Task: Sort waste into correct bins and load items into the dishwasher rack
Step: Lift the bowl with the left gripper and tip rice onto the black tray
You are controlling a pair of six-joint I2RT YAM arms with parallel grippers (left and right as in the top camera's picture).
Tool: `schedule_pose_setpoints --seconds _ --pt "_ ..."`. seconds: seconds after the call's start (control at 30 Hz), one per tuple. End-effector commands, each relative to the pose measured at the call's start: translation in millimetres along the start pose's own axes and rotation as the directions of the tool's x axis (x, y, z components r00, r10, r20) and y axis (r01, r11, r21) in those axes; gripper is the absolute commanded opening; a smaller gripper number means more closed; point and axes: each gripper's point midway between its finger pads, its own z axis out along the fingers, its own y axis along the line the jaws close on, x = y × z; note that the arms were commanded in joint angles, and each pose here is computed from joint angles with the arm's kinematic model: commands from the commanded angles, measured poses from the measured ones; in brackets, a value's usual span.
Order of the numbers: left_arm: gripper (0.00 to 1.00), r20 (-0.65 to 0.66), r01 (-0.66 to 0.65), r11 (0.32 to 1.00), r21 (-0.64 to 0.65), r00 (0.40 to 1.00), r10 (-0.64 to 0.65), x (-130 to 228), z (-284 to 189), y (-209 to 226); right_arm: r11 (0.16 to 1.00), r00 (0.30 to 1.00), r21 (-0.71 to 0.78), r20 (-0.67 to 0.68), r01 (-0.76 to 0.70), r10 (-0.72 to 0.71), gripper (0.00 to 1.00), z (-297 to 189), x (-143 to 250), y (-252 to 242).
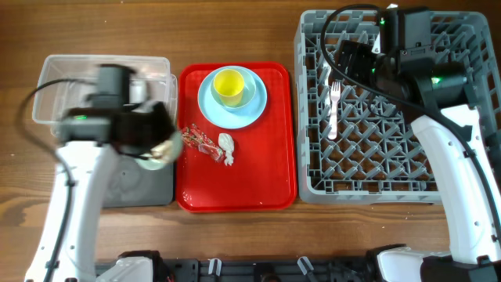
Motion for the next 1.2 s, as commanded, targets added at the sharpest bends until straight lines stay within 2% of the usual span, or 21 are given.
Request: schedule_pose_setpoints --seconds 0.0,0.07,0.17,0.23,0.37,0.43,0.47,0.67,0.8,0.9,1.0,1.1,1.17 --pt "0.04 0.041 0.078 0.988 0.136 0.996 -0.085 -24.1 -29.1 33.7 1.000 1.000 0.007 0.000 0.006 -0.006 1.00 2.6 -1.1 -0.1" --pt "0.04 0.075 0.187 0.974 0.130 0.977 -0.197 -33.4 -34.5 65.7 1.000 1.000 0.007 0.000 0.006 -0.006 1.00 2.6 -1.1 -0.1" --pt "0.04 0.098 0.241 0.929 0.280 0.956 -0.277 -41.8 -38.3 85.0 1.000 1.000 0.007 0.000 0.006 -0.006 1.00 2.6 -1.1 -0.1" --pt "0.04 0.111 0.245 0.885 0.395 0.944 -0.311 -44.5 -39.1 92.1 1.000 1.000 0.007 -0.001 0.006 -0.006 1.00 2.6 -1.0 -0.1" --pt "0.04 0.137 0.253 0.820 0.514 0.919 -0.370 -44.5 -32.4 109.2 1.000 1.000 0.007 0.000 0.006 -0.006 1.00 2.6 -1.1 -0.1" --pt "0.04 0.143 0.223 0.778 0.588 0.918 -0.371 -43.4 -32.8 107.1 1.000 1.000 0.007 0.000 0.006 -0.006 1.00 2.6 -1.1 -0.1" --pt "0.04 0.161 0.164 0.736 0.657 0.923 -0.350 -42.7 -37.4 101.7 1.000 1.000 0.007 0.000 0.006 -0.006 1.00 2.6 -1.1 -0.1" --pt "0.04 0.164 0.162 0.696 0.700 0.912 -0.377 -36.9 -35.1 108.7 1.000 1.000 0.006 0.000 0.006 -0.006 1.00 2.6 -1.0 0.0" --pt "0.04 0.213 0.050 0.628 0.777 0.917 -0.337 -40.2 -54.7 98.9 1.000 1.000 0.007 0.000 0.006 -0.006 1.00 2.6 -1.1 -0.1" --pt "0.04 0.235 0.047 0.626 0.778 0.903 -0.359 -43.0 -60.3 106.7 1.000 1.000 0.007 0.000 0.006 -0.006 1.00 2.6 -1.2 0.0" --pt "0.04 0.230 0.038 0.589 0.808 0.898 -0.374 -41.9 -68.9 106.4 1.000 1.000 0.007 0.000 0.006 -0.006 1.00 2.6 -1.1 -0.1" --pt "0.04 0.278 0.017 0.608 0.794 0.879 -0.388 -47.4 -75.0 118.1 1.000 1.000 0.007 0.000 0.006 -0.006 1.00 2.6 -1.1 -0.1" --pt "0.04 0.253 0.027 0.561 0.827 0.874 -0.415 -45.5 -83.0 117.4 1.000 1.000 0.007 0.000 0.006 -0.006 1.00 2.6 -1.2 0.0"
